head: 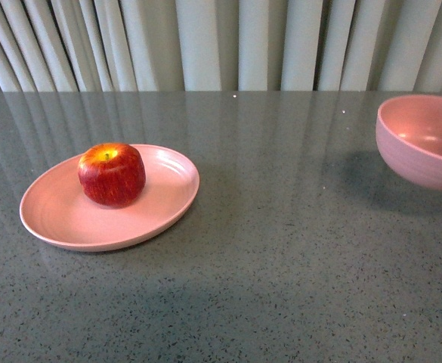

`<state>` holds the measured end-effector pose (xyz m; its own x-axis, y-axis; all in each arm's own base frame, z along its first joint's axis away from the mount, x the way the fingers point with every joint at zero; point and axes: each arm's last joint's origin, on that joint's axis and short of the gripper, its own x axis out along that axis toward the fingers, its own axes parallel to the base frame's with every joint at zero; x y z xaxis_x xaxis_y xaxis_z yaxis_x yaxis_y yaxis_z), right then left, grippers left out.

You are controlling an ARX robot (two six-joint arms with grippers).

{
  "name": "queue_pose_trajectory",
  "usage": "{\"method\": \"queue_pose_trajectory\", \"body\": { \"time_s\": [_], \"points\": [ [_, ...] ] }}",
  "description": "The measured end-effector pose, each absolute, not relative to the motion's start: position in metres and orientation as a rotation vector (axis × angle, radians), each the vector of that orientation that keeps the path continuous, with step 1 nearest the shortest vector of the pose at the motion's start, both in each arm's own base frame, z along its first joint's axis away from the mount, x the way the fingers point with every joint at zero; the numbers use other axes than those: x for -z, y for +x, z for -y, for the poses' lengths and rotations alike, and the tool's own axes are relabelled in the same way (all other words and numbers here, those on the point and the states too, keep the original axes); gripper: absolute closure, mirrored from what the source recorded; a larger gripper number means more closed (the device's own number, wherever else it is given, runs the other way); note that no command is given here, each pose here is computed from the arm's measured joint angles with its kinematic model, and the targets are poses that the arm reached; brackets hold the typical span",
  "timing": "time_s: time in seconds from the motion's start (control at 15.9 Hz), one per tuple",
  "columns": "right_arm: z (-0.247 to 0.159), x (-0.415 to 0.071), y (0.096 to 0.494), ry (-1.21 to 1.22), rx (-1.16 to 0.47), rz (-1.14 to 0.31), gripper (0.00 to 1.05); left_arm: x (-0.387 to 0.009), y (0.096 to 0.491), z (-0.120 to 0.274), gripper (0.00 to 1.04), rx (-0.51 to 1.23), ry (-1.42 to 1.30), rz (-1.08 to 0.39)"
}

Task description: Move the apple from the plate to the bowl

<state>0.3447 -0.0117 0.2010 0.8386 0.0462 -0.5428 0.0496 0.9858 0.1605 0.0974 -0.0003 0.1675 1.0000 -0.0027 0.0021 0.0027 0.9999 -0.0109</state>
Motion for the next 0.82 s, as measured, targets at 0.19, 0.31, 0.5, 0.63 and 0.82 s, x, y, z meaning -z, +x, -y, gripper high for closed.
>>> {"method": "queue_pose_trajectory", "body": {
  "time_s": [0.19, 0.31, 0.5, 0.63, 0.82],
  "points": [
    [-0.024, -0.237, 0.339, 0.149, -0.111, -0.489, 1.02, -0.167, 0.097, 0.0, 0.07, 0.003, -0.011, 0.002],
    [-0.056, -0.237, 0.337, 0.134, -0.188, -0.506, 1.02, -0.167, 0.097, 0.0, 0.07, 0.003, -0.011, 0.002],
    [-0.093, -0.228, 0.341, 0.112, -0.246, -0.538, 1.02, -0.167, 0.097, 0.0, 0.07, 0.003, -0.011, 0.002],
    [-0.113, -0.214, 0.343, 0.092, -0.266, -0.577, 1.02, -0.167, 0.097, 0.0, 0.07, 0.003, -0.011, 0.002],
    [-0.133, -0.19, 0.348, 0.061, -0.271, -0.642, 1.02, -0.167, 0.097, 0.0, 0.07, 0.003, -0.011, 0.002]
  ]
}}
